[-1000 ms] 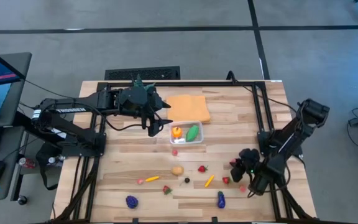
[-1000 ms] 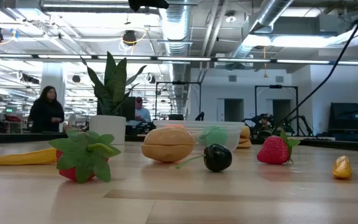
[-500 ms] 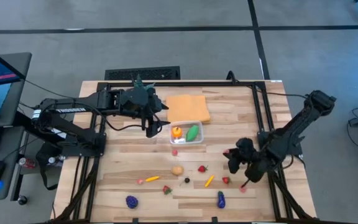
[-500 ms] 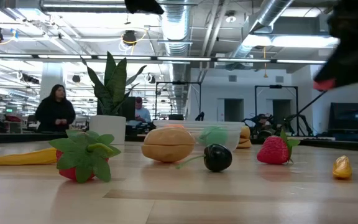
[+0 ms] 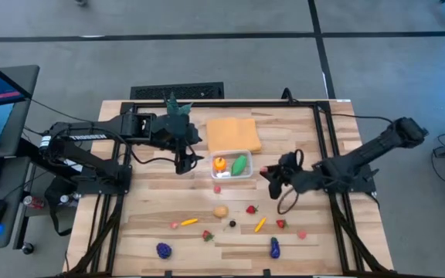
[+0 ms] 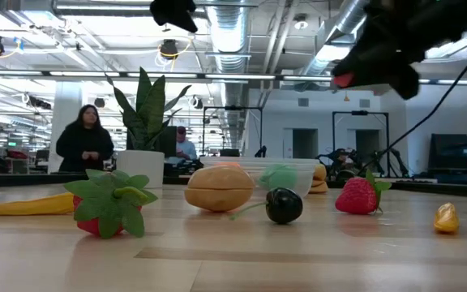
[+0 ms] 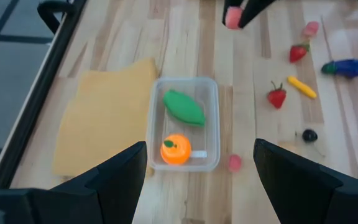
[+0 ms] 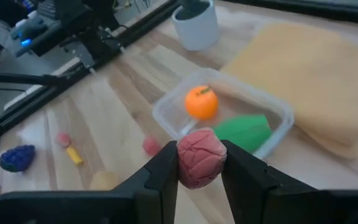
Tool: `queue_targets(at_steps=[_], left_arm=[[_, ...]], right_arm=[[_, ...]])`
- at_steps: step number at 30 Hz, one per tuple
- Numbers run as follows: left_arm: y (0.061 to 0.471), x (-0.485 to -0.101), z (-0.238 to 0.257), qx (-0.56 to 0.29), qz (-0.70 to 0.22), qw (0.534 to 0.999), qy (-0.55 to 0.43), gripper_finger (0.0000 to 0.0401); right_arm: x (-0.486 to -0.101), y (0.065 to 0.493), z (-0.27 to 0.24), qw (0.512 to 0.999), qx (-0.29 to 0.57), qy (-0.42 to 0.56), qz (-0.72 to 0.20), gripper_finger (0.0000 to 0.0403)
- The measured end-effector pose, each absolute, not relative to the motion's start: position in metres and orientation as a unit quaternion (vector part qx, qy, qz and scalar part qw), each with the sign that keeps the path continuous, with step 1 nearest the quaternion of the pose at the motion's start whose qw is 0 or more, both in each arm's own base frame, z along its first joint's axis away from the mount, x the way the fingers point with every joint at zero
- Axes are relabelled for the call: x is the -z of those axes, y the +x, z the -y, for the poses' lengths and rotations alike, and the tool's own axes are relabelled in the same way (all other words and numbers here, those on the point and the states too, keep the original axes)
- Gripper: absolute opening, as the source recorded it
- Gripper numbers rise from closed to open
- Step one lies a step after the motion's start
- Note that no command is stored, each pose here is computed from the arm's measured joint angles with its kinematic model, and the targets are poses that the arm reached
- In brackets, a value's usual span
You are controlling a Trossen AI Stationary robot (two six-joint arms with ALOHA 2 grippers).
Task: Pick and placing Produce into tupperware
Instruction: Put the pink apricot into the transparent bin
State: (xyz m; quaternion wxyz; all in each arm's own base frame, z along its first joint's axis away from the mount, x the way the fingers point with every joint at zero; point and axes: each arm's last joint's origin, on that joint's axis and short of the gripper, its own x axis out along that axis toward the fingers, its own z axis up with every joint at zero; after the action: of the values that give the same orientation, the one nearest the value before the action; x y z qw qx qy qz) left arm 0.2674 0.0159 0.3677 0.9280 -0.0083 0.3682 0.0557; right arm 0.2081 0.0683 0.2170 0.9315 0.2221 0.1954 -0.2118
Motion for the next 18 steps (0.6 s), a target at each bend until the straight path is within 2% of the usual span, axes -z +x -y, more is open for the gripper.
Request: queue_targets(at_steps=[11,18], left_arm=[[0.263,-0.363,-0.016,-0.061,-0.398,0.915,-0.016,0.0286],[0.262,-0.363,-0.016,-0.066,-0.401,0.914,-0.024,0.0286]], right_arm=[[-0.216,0.230,-0.034,0.938,0.218,0.188,-0.192,0.0103],[-0.198,0.250,-0.019,0.939,0.200,0.179,-0.213,0.0103]])
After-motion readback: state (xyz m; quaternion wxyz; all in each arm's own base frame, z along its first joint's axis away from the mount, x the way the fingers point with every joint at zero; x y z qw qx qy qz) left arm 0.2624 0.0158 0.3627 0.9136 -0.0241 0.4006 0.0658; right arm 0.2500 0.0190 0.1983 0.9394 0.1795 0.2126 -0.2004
